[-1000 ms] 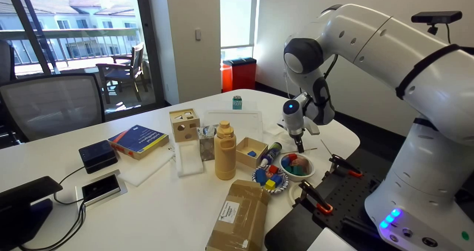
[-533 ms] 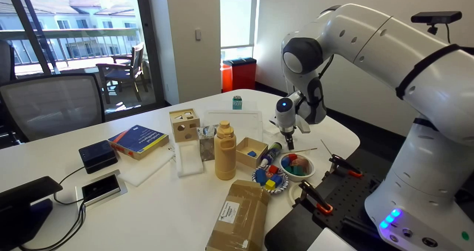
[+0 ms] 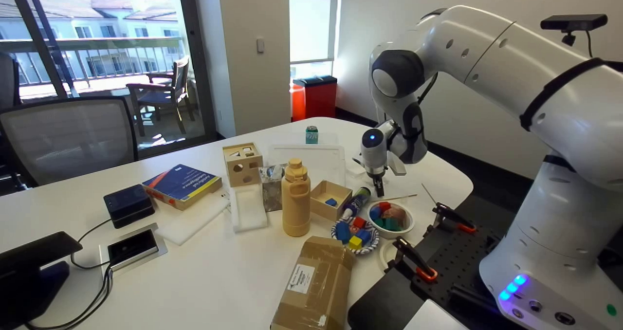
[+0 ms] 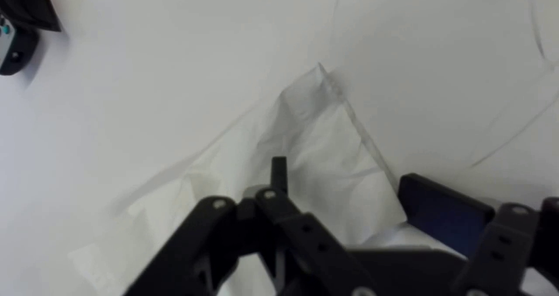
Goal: Fold the napkin in four
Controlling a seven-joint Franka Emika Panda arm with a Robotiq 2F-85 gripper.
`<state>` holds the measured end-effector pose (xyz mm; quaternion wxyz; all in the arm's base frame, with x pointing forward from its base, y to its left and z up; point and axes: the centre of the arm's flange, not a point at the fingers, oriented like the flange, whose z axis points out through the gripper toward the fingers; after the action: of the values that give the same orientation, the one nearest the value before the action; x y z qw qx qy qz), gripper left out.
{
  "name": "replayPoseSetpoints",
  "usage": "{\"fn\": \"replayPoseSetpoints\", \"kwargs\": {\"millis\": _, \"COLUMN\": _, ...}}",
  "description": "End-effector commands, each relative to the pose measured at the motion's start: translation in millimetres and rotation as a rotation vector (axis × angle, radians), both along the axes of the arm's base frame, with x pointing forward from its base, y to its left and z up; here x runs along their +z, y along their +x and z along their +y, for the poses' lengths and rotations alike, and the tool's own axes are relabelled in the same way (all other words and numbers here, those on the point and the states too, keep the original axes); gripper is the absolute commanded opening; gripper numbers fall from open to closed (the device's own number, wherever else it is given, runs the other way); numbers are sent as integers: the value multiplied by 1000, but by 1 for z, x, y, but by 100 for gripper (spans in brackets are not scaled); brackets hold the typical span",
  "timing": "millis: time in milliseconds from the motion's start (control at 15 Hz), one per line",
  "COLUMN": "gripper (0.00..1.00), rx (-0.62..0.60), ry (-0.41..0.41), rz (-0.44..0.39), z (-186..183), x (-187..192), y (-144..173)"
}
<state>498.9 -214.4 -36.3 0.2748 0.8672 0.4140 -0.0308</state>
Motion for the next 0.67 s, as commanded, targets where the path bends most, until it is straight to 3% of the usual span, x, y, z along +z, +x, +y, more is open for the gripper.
{"fn": "replayPoseSetpoints", "kwargs": {"millis": 0, "gripper": 36, "rx": -18, "ry": 18, "rz": -4, "z": -7, "x": -1, "y": 2}}
{"fn": "replayPoseSetpoints", "kwargs": {"millis": 333, "gripper": 0, "rx": -20, "ry": 31, "rz": -11, "z": -16, "x": 15, "y": 5}}
{"fn": "replayPoseSetpoints", "kwargs": {"millis": 600, "gripper": 2, "rx": -1, "ry": -20, "rz": 26, "z": -24, "x": 36, "y": 9}}
